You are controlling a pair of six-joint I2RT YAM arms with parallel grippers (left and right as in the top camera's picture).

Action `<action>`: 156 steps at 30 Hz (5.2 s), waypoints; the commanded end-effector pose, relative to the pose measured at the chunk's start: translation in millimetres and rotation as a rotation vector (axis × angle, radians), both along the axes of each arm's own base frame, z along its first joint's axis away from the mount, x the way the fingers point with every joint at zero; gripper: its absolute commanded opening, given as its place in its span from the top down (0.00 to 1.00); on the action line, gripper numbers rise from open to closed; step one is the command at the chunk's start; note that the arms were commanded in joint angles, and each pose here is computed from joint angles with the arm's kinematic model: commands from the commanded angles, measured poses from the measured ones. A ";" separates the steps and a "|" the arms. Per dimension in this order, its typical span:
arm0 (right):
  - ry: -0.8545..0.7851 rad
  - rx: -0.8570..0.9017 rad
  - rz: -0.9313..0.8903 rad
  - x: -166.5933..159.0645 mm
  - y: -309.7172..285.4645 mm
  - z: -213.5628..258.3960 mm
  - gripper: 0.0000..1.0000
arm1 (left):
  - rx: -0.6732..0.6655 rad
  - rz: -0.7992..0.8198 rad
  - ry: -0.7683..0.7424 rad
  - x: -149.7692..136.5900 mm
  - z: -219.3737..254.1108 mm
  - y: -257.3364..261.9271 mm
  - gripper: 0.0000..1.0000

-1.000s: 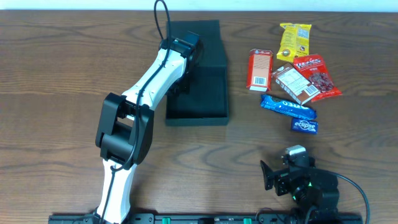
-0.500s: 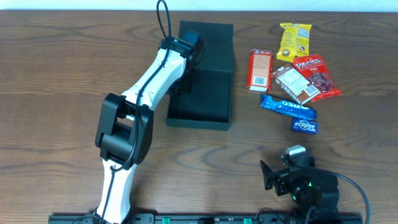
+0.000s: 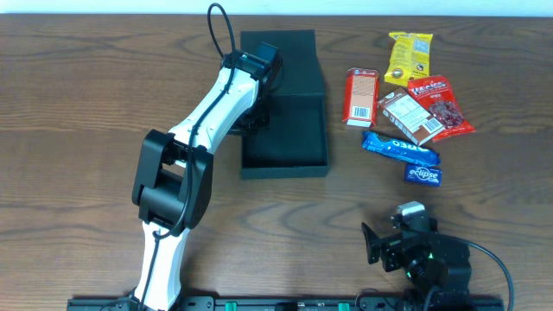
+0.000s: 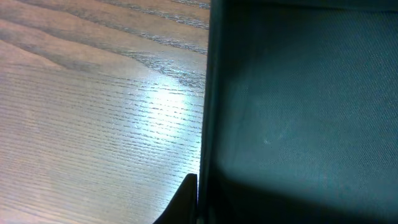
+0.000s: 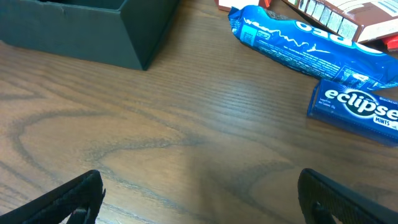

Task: Pack container
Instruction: 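Withdraw the left gripper and hold it beside the box, then reach the right gripper to the yellow Hacks bag and grasp it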

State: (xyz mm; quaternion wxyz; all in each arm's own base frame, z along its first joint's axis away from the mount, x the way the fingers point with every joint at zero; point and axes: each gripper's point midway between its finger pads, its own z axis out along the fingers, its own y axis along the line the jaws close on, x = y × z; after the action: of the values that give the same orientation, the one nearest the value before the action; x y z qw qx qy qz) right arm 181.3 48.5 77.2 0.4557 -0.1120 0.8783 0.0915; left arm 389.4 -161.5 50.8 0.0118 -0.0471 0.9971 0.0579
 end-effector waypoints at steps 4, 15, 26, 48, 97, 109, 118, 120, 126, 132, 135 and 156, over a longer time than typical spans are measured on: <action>0.007 0.012 -0.011 -0.1 -0.5 -2.5 0.01 | -0.032 0.045 0.015 -4.1 1.5 -4.4 0.20; 0.007 0.012 -0.011 -0.1 -0.5 -2.5 0.01 | -0.101 0.005 -0.160 26.3 83.8 -16.0 0.11; 0.007 0.012 -0.011 -0.1 -0.5 -2.5 0.01 | -0.068 -0.168 -0.475 33.3 203.9 4.0 0.10; 0.007 0.012 -0.011 -0.1 -0.5 -2.5 0.01 | -0.113 -0.080 -0.639 -77.9 219.6 87.3 0.07; 0.057 0.162 -0.436 320.3 -124.7 165.4 0.01 | -0.180 -0.087 -0.665 -15.7 191.4 55.9 0.05; 0.256 -0.006 -0.455 422.9 -117.5 40.1 0.01 | -0.195 -0.041 -0.666 -15.7 191.3 56.3 0.05; 0.299 -0.144 -0.511 435.1 -109.1 -15.3 0.01 | -0.195 -0.036 -0.665 -15.9 191.2 56.6 0.05; 0.311 -0.153 -0.532 433.2 -112.7 -21.2 0.02 | -0.195 -0.036 -0.665 -15.9 191.2 56.5 0.05; 0.355 -0.156 -0.524 429.7 -111.0 -45.7 0.03 | -0.195 -0.036 -0.665 -15.8 191.2 56.6 0.05; 0.356 -0.143 -0.532 431.3 -111.3 -52.1 0.23 | -0.197 -0.032 -0.664 -16.0 191.1 56.6 0.05; 0.366 -0.141 -0.534 430.0 -113.6 -56.2 0.38 | -0.195 -0.032 -0.661 -16.6 190.6 56.8 0.05; 0.347 -0.139 -0.530 441.3 -111.4 -32.1 0.99 | -0.200 -0.008 -0.664 -16.1 190.8 57.7 0.05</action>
State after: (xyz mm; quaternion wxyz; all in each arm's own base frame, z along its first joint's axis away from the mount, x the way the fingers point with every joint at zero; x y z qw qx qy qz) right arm 613.0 -60.0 32.3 0.2840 0.1057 0.9505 -0.0681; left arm 371.9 -105.2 243.4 0.3321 -0.0561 0.9395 -0.0619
